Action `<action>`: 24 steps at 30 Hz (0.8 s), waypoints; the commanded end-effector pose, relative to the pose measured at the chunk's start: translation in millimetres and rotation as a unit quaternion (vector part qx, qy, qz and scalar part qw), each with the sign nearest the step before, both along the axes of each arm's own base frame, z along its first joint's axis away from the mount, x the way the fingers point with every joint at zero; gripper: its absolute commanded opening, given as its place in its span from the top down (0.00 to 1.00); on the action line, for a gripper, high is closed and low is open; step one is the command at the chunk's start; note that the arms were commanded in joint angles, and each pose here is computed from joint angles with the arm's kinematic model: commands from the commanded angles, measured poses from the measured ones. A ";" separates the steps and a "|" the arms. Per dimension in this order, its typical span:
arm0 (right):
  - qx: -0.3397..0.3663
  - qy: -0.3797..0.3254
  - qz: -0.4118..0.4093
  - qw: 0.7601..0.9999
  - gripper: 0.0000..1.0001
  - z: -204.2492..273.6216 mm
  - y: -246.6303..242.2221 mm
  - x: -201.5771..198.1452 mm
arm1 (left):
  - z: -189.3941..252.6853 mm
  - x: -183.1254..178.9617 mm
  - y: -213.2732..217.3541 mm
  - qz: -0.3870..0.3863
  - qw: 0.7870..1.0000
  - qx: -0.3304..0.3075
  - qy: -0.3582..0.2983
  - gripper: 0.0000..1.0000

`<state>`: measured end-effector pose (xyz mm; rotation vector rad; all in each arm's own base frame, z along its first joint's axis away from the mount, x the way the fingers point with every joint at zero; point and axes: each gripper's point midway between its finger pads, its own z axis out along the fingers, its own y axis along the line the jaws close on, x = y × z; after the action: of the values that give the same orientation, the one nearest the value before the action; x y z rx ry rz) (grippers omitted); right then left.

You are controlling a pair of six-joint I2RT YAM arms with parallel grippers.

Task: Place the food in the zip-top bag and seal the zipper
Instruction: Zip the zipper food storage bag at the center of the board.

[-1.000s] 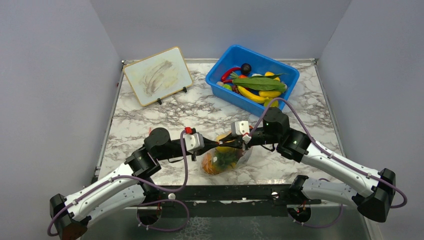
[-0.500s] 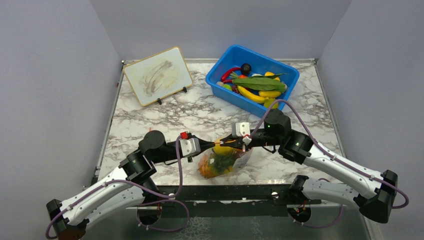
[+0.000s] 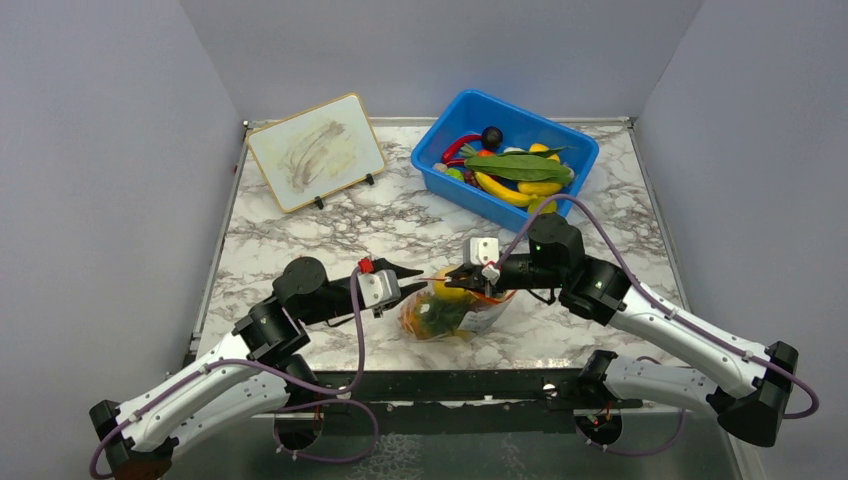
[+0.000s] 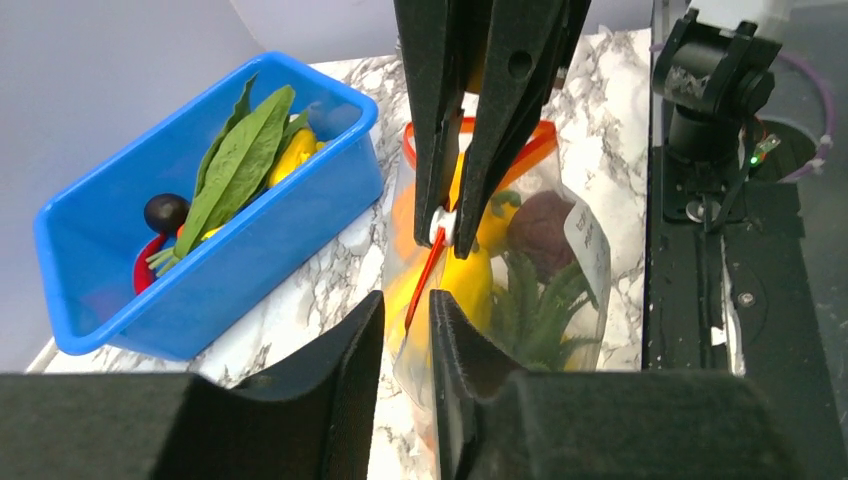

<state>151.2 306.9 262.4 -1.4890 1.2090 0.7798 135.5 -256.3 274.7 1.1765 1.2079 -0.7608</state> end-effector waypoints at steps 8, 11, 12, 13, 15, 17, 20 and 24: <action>0.037 0.000 0.034 0.999 0.99 17.3 11.2 -6.6 | 0.0 -10.2 -14.3 -0.052 0.998 0.013 0.014 0.62; 0.042 -0.001 0.040 0.998 0.99 18.3 11.5 -8.8 | 3.9 -8.4 -15.2 -0.050 0.999 0.009 0.008 0.62; 0.042 -0.001 0.040 0.998 0.99 18.0 11.4 -8.9 | 6.1 -8.4 -15.7 -0.050 0.999 0.006 0.008 0.63; 0.042 0.000 0.041 0.998 0.99 17.6 11.5 -9.5 | 8.1 -9.4 -16.6 -0.054 0.998 0.004 0.009 0.63; 0.039 0.001 0.043 0.998 0.99 14.7 11.6 -9.9 | 12.1 -13.5 -19.3 -0.068 0.998 0.003 0.013 0.63; 0.038 0.004 0.046 0.998 0.99 13.1 11.8 -11.1 | 14.6 -15.5 -20.7 -0.075 0.997 0.001 0.017 0.64; 0.040 0.005 0.050 0.998 0.99 12.2 12.3 -12.4 | 17.6 -16.5 -20.4 -0.075 0.997 -0.006 0.016 0.65; 0.041 0.006 0.049 0.998 0.99 11.1 12.0 -12.6 | 15.1 -17.6 -20.0 -0.078 0.997 -0.002 0.019 0.82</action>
<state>139.9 314.6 258.4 -1.5126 1.1812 0.8746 125.1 -275.0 275.2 1.2650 1.2065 -0.8691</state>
